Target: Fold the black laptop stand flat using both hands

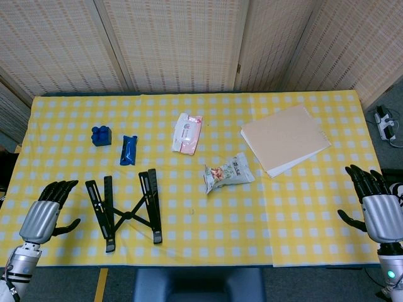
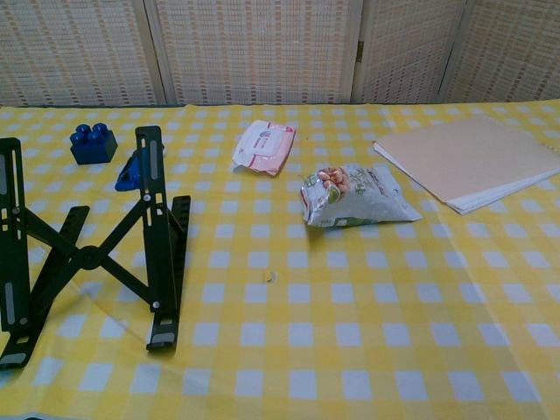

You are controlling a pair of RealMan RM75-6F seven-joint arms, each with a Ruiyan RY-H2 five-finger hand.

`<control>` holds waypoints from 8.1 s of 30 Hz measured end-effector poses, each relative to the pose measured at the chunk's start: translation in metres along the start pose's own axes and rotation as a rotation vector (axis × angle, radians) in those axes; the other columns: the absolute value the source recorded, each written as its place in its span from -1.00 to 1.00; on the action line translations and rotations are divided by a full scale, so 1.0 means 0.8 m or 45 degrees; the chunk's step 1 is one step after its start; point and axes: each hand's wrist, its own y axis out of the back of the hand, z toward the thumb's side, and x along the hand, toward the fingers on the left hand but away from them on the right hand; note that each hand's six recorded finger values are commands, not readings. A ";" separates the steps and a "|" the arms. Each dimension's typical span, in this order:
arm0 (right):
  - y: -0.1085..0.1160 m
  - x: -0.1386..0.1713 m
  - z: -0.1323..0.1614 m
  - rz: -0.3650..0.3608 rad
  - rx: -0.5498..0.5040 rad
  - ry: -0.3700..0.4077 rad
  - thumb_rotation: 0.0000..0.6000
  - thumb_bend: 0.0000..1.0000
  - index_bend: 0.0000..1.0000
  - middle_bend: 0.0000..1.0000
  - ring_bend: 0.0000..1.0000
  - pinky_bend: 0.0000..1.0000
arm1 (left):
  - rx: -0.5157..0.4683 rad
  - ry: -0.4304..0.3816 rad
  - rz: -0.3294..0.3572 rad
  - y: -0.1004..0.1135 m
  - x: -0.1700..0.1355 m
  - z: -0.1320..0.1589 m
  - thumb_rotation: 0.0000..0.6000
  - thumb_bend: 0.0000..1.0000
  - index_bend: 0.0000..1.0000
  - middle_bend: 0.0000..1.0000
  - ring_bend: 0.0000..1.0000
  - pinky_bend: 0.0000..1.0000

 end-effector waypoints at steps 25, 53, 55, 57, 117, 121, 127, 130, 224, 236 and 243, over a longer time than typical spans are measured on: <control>-0.007 0.002 0.002 0.012 -0.030 0.009 1.00 -0.57 -0.93 -0.77 -0.71 -0.79 | -0.635 0.056 -0.254 -0.042 0.017 0.001 1.00 0.52 -1.00 -0.86 -0.87 -0.47; -0.016 0.003 -0.011 0.030 -0.057 -0.013 1.00 -0.57 -0.93 -0.78 -0.71 -0.79 | -0.740 -0.184 -0.244 -0.057 0.040 0.144 1.00 0.50 -1.00 -0.83 -0.74 -0.24; -0.017 0.004 -0.012 0.033 -0.060 -0.016 1.00 -0.57 -0.93 -0.78 -0.71 -0.79 | -0.729 -0.184 -0.242 -0.060 0.039 0.150 1.00 0.44 -1.00 -0.77 -0.69 -0.19; -0.018 0.005 -0.014 0.041 -0.062 -0.018 1.00 -0.57 -0.93 -0.78 -0.71 -0.79 | -0.709 -0.171 -0.228 -0.061 0.039 0.152 1.00 0.32 -1.00 -0.75 -0.67 -0.18; -0.056 -0.038 0.117 0.309 -0.294 0.402 1.00 -0.57 -0.93 -0.78 -0.68 -0.78 | -1.421 -0.310 -0.404 -0.050 0.084 0.125 1.00 -0.19 -0.05 0.24 0.11 -0.02; -0.063 -0.042 0.147 0.405 -0.417 0.485 1.00 -0.57 -0.93 -0.78 -0.67 -0.78 | -1.412 -0.310 -0.327 -0.046 0.068 0.116 1.00 -0.19 -0.04 0.27 0.12 -0.02; -0.071 -0.051 0.197 0.555 -0.618 0.616 1.00 -0.57 -0.93 -0.78 -0.68 -0.78 | -1.406 -0.323 -0.260 -0.043 0.041 0.113 1.00 -0.19 -0.02 0.27 0.13 -0.02; -0.075 -0.058 0.220 0.626 -0.737 0.659 1.00 -0.57 -0.93 -0.78 -0.67 -0.78 | -1.414 -0.355 -0.276 -0.041 0.032 0.121 1.00 -0.19 -0.03 0.27 0.12 -0.02; -0.225 -0.041 0.396 1.738 -2.005 0.456 1.00 -0.57 -0.84 -0.64 -0.52 -0.60 | -1.230 -0.561 -0.543 -0.040 -0.036 0.165 1.00 -0.19 -0.07 0.27 0.13 0.06; -0.203 -0.046 0.400 1.670 -1.912 0.588 1.00 -0.57 -0.84 -0.64 -0.52 -0.60 | -1.128 -0.551 -0.428 -0.029 -0.023 0.154 1.00 -0.20 -0.19 0.03 -0.22 -0.01; -0.178 -0.047 0.404 1.613 -1.839 0.686 1.00 -0.57 -0.84 -0.64 -0.53 -0.60 | -1.092 -0.544 -0.376 -0.022 -0.019 0.147 1.00 -0.20 -0.41 -0.34 -0.57 -0.31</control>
